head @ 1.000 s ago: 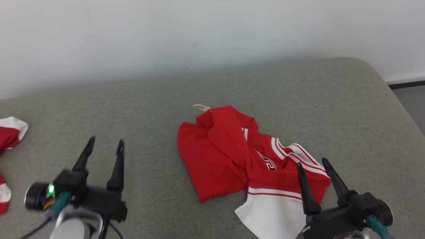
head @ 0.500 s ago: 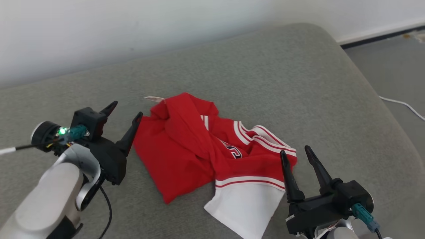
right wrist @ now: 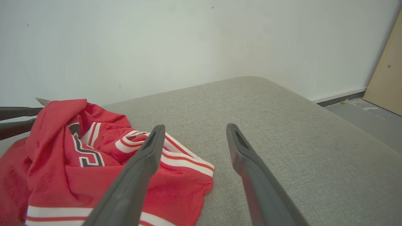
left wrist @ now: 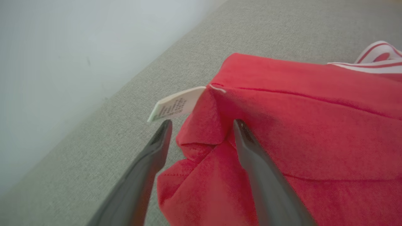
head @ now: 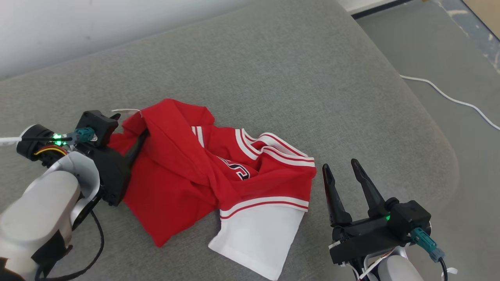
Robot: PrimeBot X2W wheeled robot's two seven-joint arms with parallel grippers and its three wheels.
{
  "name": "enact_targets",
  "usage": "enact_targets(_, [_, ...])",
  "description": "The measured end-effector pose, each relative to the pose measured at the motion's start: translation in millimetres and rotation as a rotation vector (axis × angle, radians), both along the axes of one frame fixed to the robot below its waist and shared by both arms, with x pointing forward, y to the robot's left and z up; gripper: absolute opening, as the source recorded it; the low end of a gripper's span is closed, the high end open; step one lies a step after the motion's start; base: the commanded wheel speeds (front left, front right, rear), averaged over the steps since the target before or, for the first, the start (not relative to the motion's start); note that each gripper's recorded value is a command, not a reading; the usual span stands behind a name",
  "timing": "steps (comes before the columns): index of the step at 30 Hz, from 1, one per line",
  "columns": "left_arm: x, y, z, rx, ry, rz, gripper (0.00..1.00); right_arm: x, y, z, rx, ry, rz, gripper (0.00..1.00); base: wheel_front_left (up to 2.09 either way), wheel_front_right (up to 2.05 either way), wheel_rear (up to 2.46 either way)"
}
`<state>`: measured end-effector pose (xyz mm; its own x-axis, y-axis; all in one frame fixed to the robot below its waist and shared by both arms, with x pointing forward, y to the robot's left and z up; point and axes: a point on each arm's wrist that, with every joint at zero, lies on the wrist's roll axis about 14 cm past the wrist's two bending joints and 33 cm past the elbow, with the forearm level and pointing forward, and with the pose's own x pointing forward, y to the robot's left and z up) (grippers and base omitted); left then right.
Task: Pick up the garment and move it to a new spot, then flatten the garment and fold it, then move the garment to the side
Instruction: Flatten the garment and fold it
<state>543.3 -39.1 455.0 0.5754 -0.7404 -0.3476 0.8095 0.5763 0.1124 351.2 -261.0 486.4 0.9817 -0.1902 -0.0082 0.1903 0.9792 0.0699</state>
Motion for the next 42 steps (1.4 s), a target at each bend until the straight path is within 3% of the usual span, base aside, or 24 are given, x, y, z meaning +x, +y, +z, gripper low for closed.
enact_targets(5, [7.4,-15.8,-11.0,-0.002,0.016,-0.033,1.00,-6.0,-7.6,-7.2,0.002,0.028,-0.030,1.00,0.00,0.00,0.00])
enact_targets(6, [8.7,-17.7,-13.9,-0.003,0.028,-0.032,0.73,-6.9,-9.0,-8.3,0.001,0.033,-0.035,1.00,0.00,0.00,0.00])
enact_targets(7, [9.4,-19.2,-17.3,-0.002,0.035,-0.034,0.26,-7.7,-10.3,-9.2,0.000,0.037,-0.039,1.00,0.00,0.00,0.00])
enact_targets(8, [10.1,-20.2,-20.1,0.001,0.037,-0.037,0.00,-8.6,-11.7,-10.0,-0.001,0.040,-0.044,1.00,0.00,0.00,0.00])
enact_targets(17, [21.2,-12.7,8.8,-0.086,-0.055,-0.011,0.00,-8.8,-13.3,-13.0,-0.009,0.047,-0.048,1.00,0.00,0.00,0.00])
enact_targets(26, [12.0,38.3,70.4,-0.132,-0.256,0.074,0.00,3.2,16.3,-15.5,0.005,0.034,0.047,1.00,0.00,0.00,0.00])
enact_targets(33, [-43.6,112.1,58.6,-0.125,-0.252,0.282,0.00,11.8,48.0,-20.9,0.023,0.036,0.144,1.00,0.00,0.00,0.00])
enact_targets(42, [-160.3,163.7,-1.4,-0.175,-0.004,0.596,0.00,30.9,90.4,-14.7,0.022,0.008,0.289,1.00,0.00,0.00,0.00])
